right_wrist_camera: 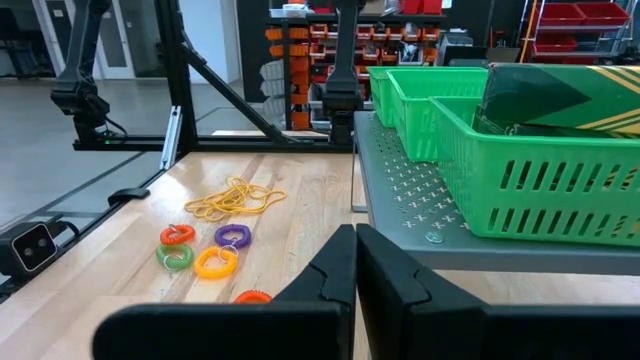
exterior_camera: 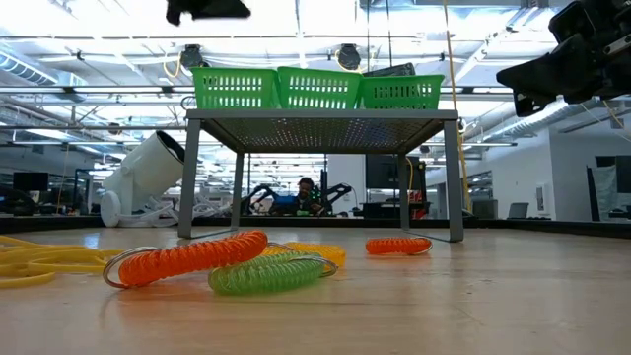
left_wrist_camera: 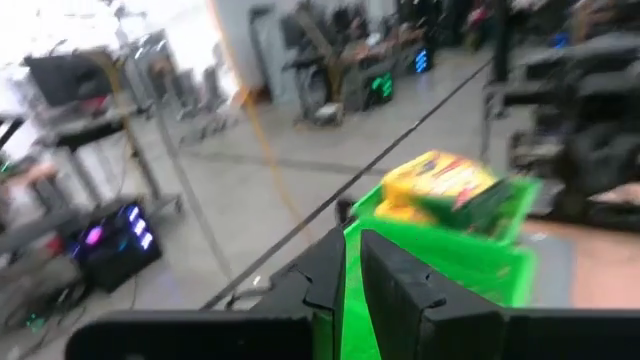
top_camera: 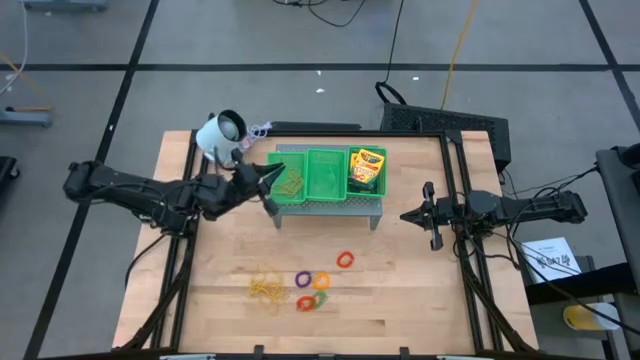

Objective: Pick & Place Office Desk Supplies
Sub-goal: Put the yellow rubber band into the left green basket

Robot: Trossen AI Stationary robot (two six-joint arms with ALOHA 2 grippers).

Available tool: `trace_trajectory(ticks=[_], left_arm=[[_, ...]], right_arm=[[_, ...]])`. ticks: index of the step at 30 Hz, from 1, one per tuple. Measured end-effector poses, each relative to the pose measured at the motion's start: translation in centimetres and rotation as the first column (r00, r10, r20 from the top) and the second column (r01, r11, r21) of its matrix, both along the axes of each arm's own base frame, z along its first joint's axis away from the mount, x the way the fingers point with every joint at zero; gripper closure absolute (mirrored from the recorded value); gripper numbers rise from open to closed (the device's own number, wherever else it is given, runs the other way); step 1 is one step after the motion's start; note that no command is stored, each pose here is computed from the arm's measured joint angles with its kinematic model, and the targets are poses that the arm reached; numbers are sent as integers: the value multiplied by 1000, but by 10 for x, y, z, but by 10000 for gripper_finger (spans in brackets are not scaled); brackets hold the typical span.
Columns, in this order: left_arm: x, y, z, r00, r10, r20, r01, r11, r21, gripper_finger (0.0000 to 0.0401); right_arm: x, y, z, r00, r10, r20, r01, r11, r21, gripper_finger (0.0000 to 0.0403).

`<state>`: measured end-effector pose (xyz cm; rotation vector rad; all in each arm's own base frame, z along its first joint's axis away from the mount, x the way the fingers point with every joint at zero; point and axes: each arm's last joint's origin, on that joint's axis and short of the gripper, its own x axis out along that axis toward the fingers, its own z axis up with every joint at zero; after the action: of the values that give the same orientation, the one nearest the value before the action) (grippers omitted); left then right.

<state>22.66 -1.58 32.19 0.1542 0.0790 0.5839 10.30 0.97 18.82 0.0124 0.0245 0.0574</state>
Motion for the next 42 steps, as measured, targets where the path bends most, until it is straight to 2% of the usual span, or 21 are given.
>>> trace_trajectory(ticks=[3, 6, 12, 15, 18, 21, 24, 28, 30, 33, 36, 39, 42], left_arm=[[-14, -12, 14, 997, -49, 52, 47, 998, 41, 354], [-27, -25, 21, 993, -89, 74, 87, 996, 34, 336], [-50, -48, 31, 965, -219, 146, 224, 974, -16, 241], [-57, -56, 28, 951, -280, 129, 287, 957, -41, 193], [-64, -66, 21, 929, -364, 61, 367, 929, -54, 158], [-69, -75, 9, 903, -429, -11, 424, 896, -130, 135], [-72, -82, -6, 871, -487, -56, 456, 846, -276, 123], [-74, -89, -26, 842, -525, -126, 411, 775, -480, 122], [-74, -92, -37, 844, -506, -178, 340, 761, -552, 126], [-69, -98, -56, 853, -450, -264, 224, 772, -594, 133], [-59, -106, -81, 846, -409, -342, 141, 790, -596, 141], [-51, -115, -103, 821, -417, -391, 93, 772, -628, 146], [-45, -123, -123, 767, -449, -458, 47, 751, -659, 148]], right_arm=[[0, 0, 0, 1000, 0, 0, 0, 1000, 0, 403], [0, 0, 0, 1000, 0, 0, 0, 1000, 0, 403], [0, 0, 0, 1000, 0, 0, 0, 1000, 0, 403], [0, 0, 0, 1000, 0, 0, 0, 1000, 0, 403], [0, 0, 0, 1000, 0, 0, 0, 1000, 0, 403], [0, 0, 0, 1000, 0, 0, 0, 1000, 0, 403], [0, 0, 0, 1000, 0, 0, 0, 1000, 0, 403], [0, 0, 0, 1000, 0, 0, 0, 1000, 0, 403], [0, 0, 0, 1000, 0, 0, 0, 1000, 0, 403], [0, 0, 0, 1000, 0, 0, 0, 1000, 0, 403], [0, 0, 0, 1000, 0, 0, 0, 1000, 0, 403], [0, 0, 0, 1000, 0, 0, 0, 1000, 0, 403], [0, 0, 0, 1000, 0, 0, 0, 1000, 0, 403]])
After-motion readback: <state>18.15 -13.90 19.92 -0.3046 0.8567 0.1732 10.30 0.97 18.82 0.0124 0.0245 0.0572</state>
